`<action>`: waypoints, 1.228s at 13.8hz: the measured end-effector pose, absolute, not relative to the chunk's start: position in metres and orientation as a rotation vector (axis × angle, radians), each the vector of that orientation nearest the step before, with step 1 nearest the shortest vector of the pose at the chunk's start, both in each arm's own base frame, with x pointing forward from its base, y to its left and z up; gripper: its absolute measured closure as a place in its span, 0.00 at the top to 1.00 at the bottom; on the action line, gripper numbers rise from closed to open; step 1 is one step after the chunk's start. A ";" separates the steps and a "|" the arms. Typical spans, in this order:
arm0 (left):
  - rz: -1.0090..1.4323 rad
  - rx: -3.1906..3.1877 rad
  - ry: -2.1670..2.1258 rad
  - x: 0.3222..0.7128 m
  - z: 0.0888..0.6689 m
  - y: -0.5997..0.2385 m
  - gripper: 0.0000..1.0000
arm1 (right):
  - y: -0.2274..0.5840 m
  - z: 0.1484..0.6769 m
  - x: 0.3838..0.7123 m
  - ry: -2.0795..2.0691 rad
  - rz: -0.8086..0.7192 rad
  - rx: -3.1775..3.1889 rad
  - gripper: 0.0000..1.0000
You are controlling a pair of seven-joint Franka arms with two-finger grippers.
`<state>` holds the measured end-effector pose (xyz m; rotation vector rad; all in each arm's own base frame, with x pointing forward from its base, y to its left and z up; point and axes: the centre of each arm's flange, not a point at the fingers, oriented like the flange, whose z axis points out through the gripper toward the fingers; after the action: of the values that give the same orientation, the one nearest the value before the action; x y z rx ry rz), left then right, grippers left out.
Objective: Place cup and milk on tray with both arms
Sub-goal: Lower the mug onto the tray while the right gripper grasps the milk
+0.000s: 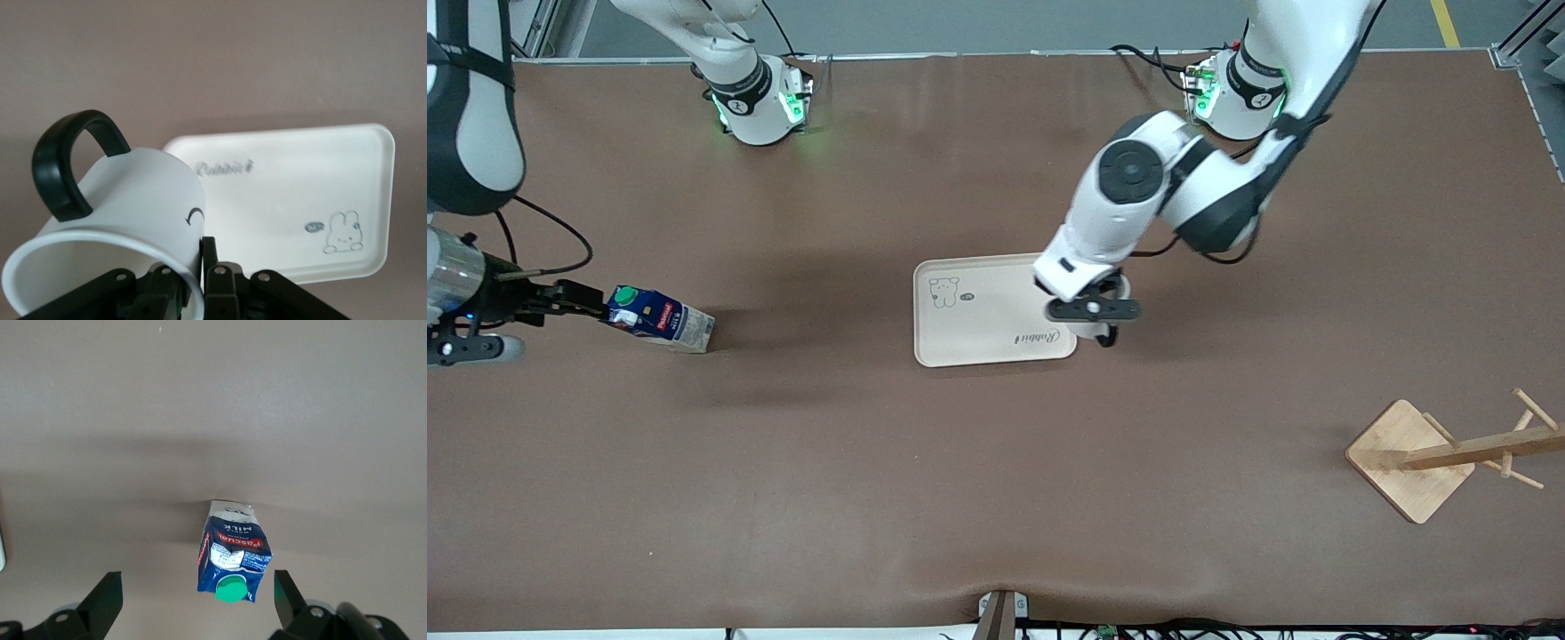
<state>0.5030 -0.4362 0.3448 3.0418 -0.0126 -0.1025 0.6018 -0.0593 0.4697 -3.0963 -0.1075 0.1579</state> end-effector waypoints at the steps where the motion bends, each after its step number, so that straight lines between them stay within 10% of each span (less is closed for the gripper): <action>1: -0.142 3.039 -0.028 0.499 0.329 -0.452 0.08 | -0.060 0.463 0.600 -0.108 0.170 -3.098 1.00; 17: -0.373 3.168 -0.086 0.471 0.223 -0.511 0.10 | -0.069 0.401 0.546 -0.124 0.150 -3.158 1.00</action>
<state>0.4714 -0.5106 0.2227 3.1679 -0.0858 -0.3727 0.5456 -0.0688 0.4005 -3.1578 -0.1245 0.1499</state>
